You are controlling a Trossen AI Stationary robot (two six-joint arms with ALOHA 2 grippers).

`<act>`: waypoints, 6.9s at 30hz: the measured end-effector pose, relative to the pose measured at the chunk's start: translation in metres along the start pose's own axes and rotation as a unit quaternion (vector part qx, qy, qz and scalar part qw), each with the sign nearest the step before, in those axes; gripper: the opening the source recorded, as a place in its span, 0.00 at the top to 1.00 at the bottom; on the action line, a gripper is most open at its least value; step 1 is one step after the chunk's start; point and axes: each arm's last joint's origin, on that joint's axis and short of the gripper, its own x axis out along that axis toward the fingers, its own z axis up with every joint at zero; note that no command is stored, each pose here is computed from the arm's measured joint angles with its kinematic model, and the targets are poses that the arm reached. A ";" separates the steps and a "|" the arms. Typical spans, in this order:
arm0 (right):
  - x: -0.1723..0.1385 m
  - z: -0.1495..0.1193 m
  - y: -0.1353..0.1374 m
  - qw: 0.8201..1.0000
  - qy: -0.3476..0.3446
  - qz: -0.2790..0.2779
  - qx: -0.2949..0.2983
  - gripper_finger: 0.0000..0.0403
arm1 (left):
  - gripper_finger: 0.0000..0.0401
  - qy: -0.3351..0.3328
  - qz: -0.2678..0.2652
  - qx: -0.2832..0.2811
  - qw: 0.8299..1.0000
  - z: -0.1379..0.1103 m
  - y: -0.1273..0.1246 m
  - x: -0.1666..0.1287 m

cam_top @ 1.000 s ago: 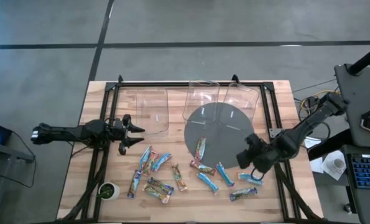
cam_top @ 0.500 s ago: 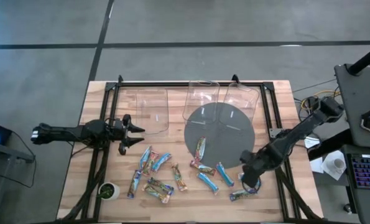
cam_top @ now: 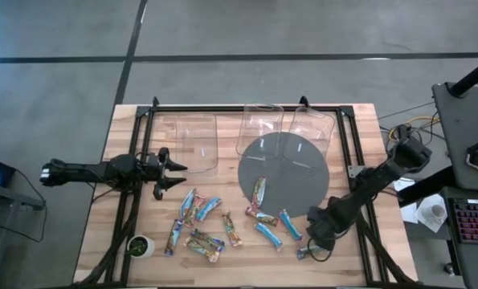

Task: Pick and place Granola Bars by type
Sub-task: Put the yellow granola bar into the right transparent bin, then put the blue granola bar into the middle transparent bin, then put the red granola bar into the left transparent bin

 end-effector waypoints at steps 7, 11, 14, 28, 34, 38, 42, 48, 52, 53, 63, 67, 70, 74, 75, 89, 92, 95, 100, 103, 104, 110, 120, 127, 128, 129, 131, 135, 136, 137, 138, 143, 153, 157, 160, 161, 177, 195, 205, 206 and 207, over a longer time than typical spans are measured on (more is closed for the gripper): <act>0.002 0.000 -0.002 0.999 -0.003 -0.019 0.050 0.73 | 0.52 0.000 0.000 0.000 1.000 0.000 0.000 0.000; -0.008 0.000 -0.002 0.995 -0.045 0.013 0.082 0.91 | 0.52 0.000 0.000 0.000 1.000 0.000 0.000 0.000; -0.025 -0.003 -0.006 0.988 -0.086 0.042 0.119 0.94 | 0.52 0.000 0.000 0.000 1.000 0.000 0.000 0.000; -0.140 0.005 -0.100 0.705 -0.530 0.194 0.429 0.91 | 0.52 0.000 0.000 0.000 1.000 0.000 0.000 0.000; -0.141 0.028 -0.153 0.719 -0.486 0.104 0.486 0.83 | 0.52 0.000 0.000 0.000 1.000 0.000 0.000 0.000; -0.135 0.038 -0.182 0.718 -0.440 0.091 0.532 0.69 | 0.52 0.000 0.000 0.000 1.000 0.000 0.000 0.000; -0.132 0.045 -0.198 0.720 -0.409 0.119 0.547 0.54 | 0.52 0.000 0.000 0.000 1.000 0.000 0.000 0.000; -0.145 0.053 -0.188 0.780 -0.453 0.137 0.410 0.40 | 0.52 0.000 0.000 0.000 1.000 0.000 0.000 0.000; -0.153 0.053 -0.151 0.849 -0.450 0.184 0.205 0.38 | 0.52 0.000 0.000 0.000 1.000 0.000 0.000 0.000; -0.151 0.052 -0.141 0.865 -0.434 0.181 0.174 0.38 | 0.52 0.000 0.000 0.000 1.000 0.000 0.000 0.000; -0.093 0.008 -0.045 0.966 -0.195 0.166 0.032 0.45 | 0.52 0.000 0.000 0.000 1.000 0.000 0.000 0.000; -0.073 -0.008 -0.015 0.979 -0.151 0.136 0.029 0.46 | 0.52 0.000 0.000 0.000 1.000 0.000 0.000 0.000; -0.060 -0.017 0.007 0.984 -0.138 0.112 -0.023 0.46 | 0.52 0.000 0.000 0.000 1.000 0.000 0.000 0.000; -0.047 -0.024 0.032 0.982 -0.128 0.074 -0.117 0.46 | 0.52 0.000 0.000 0.000 1.000 0.000 0.000 0.000; -0.044 -0.024 0.037 0.981 -0.126 0.064 -0.133 0.46 | 0.52 0.000 0.000 0.000 1.000 0.000 0.000 0.000; 0.002 -0.012 0.083 0.976 -0.104 0.003 -0.193 0.38 | 0.52 0.000 0.000 0.000 1.000 0.000 0.000 0.000; 0.005 -0.010 0.086 0.977 -0.097 -0.004 -0.188 0.36 | 0.52 0.000 0.000 0.000 1.000 0.000 0.000 0.000; 0.005 -0.009 0.087 0.981 -0.097 -0.006 -0.169 0.38 | 0.52 0.000 0.000 0.000 1.000 0.000 0.000 0.000; 0.003 -0.011 0.080 0.989 -0.103 -0.007 -0.108 0.56 | 0.52 0.000 0.000 0.000 1.000 0.000 0.000 0.000; 0.001 -0.010 0.075 0.991 -0.099 -0.009 -0.084 0.73 | 0.52 0.000 0.000 0.000 1.000 0.000 0.000 0.000; -0.001 -0.010 0.073 0.992 -0.096 -0.011 -0.076 0.78 | 0.52 0.000 0.000 0.000 1.000 0.000 0.000 0.000; -0.035 -0.007 0.054 0.985 -0.164 -0.014 0.045 0.95 | 0.52 0.000 0.000 0.000 1.000 0.000 0.000 0.000; -0.148 0.035 -0.033 0.792 -0.471 0.129 0.365 0.92 | 0.52 0.000 0.000 0.000 1.000 0.000 0.000 0.000; -0.195 0.121 -0.111 0.734 -0.545 0.162 0.372 0.91 | 0.52 0.000 0.000 0.000 1.000 0.000 0.000 0.000; -0.195 0.132 -0.125 0.730 -0.545 0.158 0.382 0.91 | 0.52 0.000 0.000 0.000 1.000 0.000 0.000 0.000; -0.194 0.141 -0.140 0.729 -0.541 0.152 0.391 0.89 | 0.52 0.000 0.000 0.000 1.000 0.000 0.000 0.000; -0.188 0.158 -0.167 0.730 -0.521 0.151 0.415 0.85 | 0.52 0.000 0.000 0.000 1.000 0.000 0.000 0.000; -0.170 0.188 -0.200 0.747 -0.458 0.226 0.426 0.69 | 0.52 0.000 0.000 0.000 1.000 0.000 0.000 0.000; -0.166 0.195 -0.202 0.749 -0.450 0.248 0.417 0.65 | 0.52 0.000 0.000 0.000 1.000 0.000 0.000 0.000; -0.164 0.202 -0.202 0.751 -0.445 0.267 0.408 0.60 | 0.52 0.000 0.000 0.000 1.000 0.000 0.000 0.000; -0.161 0.207 -0.201 0.755 -0.440 0.276 0.401 0.56 | 0.52 0.000 0.000 0.000 1.000 0.000 0.000 0.000; -0.160 0.215 -0.181 0.801 -0.451 0.243 0.309 0.43 | 0.52 0.000 0.000 0.000 1.000 0.000 0.000 0.000; -0.166 0.123 -0.101 0.947 -0.314 0.056 0.030 0.42 | 0.52 0.000 0.000 0.000 1.000 0.000 0.000 0.000; -0.149 0.090 -0.067 0.963 -0.258 0.081 -0.002 0.43 | 0.52 0.000 0.000 0.000 1.000 0.000 0.000 0.000; -0.128 0.076 -0.041 0.969 -0.231 0.086 -0.022 0.42 | 0.52 0.000 0.000 0.000 1.000 0.000 0.000 0.000; -0.120 0.073 -0.034 0.971 -0.224 0.080 -0.023 0.42 | 0.52 0.000 0.000 0.000 1.000 0.000 0.000 0.000; -0.057 0.068 0.014 0.983 -0.179 0.024 0.038 0.35 | 0.52 0.000 0.000 0.000 1.000 0.000 0.000 0.000; -0.062 0.068 0.015 0.979 -0.189 0.042 0.065 0.39 | 0.52 -0.167 -0.056 -0.430 0.885 0.032 -0.004 -0.006; -0.062 0.068 0.014 0.980 -0.191 0.037 0.044 0.40 | 0.52 -0.193 -0.089 -0.529 0.821 0.052 -0.008 -0.011; -0.062 0.068 0.014 0.980 -0.191 0.037 0.043 0.40 | 0.52 -0.187 -0.095 -0.521 0.827 0.059 -0.011 -0.013; -0.062 0.068 0.014 0.980 -0.191 0.037 0.043 0.40 | 0.52 -0.179 -0.092 -0.515 0.833 0.066 -0.014 -0.014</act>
